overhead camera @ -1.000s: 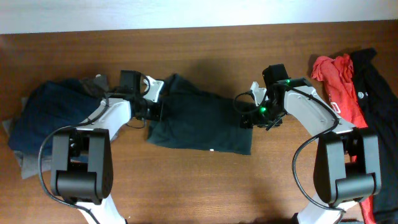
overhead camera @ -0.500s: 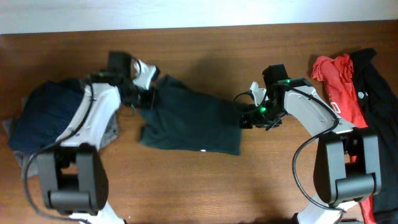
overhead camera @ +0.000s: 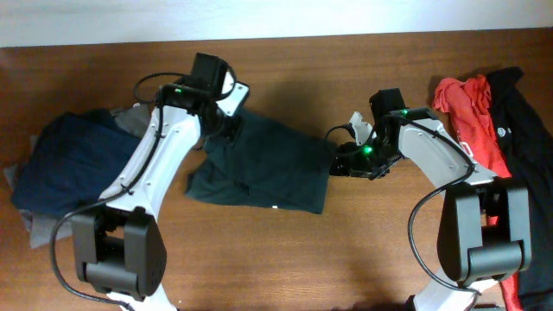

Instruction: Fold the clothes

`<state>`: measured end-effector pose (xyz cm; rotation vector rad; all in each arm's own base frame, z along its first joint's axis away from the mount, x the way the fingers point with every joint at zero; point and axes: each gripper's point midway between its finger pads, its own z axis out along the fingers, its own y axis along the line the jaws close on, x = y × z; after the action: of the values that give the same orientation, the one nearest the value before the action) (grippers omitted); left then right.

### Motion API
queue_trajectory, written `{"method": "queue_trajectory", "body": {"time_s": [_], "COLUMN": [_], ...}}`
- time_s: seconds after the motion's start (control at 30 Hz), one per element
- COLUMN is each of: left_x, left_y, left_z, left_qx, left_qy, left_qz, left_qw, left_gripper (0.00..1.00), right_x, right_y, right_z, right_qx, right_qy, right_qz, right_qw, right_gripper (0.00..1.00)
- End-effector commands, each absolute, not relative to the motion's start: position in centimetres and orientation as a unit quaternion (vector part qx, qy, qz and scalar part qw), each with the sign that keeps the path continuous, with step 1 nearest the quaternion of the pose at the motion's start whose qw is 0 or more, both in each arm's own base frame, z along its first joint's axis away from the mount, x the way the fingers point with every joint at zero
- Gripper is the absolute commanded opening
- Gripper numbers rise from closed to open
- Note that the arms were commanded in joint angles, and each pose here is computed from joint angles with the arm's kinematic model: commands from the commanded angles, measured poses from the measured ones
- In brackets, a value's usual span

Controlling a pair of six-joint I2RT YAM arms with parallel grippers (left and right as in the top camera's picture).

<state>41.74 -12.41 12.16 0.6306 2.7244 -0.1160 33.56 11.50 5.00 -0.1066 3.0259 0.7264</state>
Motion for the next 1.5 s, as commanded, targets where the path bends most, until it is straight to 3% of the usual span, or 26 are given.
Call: {"method": "queue_trajectory", "body": {"time_s": [0.0,0.23,0.4,0.7,1.07,1.47], "left_x": [42.0,41.3,40.2,35.0,29.5,29.1], "left_y": [-11.6,-18.8,-24.7,-36.4,-44.8,-48.7], "left_z": [12.3,18.6,23.1,26.3,26.2,22.7], "left_qx": [0.191,0.241,0.284,0.322,0.336,0.340], "left_qy": [0.965,0.917,0.885,0.842,0.823,0.821], "left_qz": [-0.062,-0.236,-0.277,-0.349,-0.386,-0.389], "left_qw": [0.169,0.211,0.241,0.255,0.248,0.243], "left_gripper": [0.00,0.00,0.00,0.00,0.00,0.01], "right_x": [33.3,35.5,35.8,34.8,34.5,34.5], "right_y": [11.4,5.3,-0.2,-6.6,-7.1,-7.1], "right_z": [4.7,5.4,7.8,10.6,10.6,10.6], "right_qx": [-0.031,0.104,0.172,0.250,0.252,0.253], "right_qy": [0.971,0.972,0.961,0.942,0.942,0.941], "right_qz": [0.238,0.209,0.205,0.194,0.193,0.193], "right_qw": [0.006,0.038,0.068,0.113,0.111,0.112], "right_gripper": [0.64,0.64,0.64,0.68,0.68,0.68]}}
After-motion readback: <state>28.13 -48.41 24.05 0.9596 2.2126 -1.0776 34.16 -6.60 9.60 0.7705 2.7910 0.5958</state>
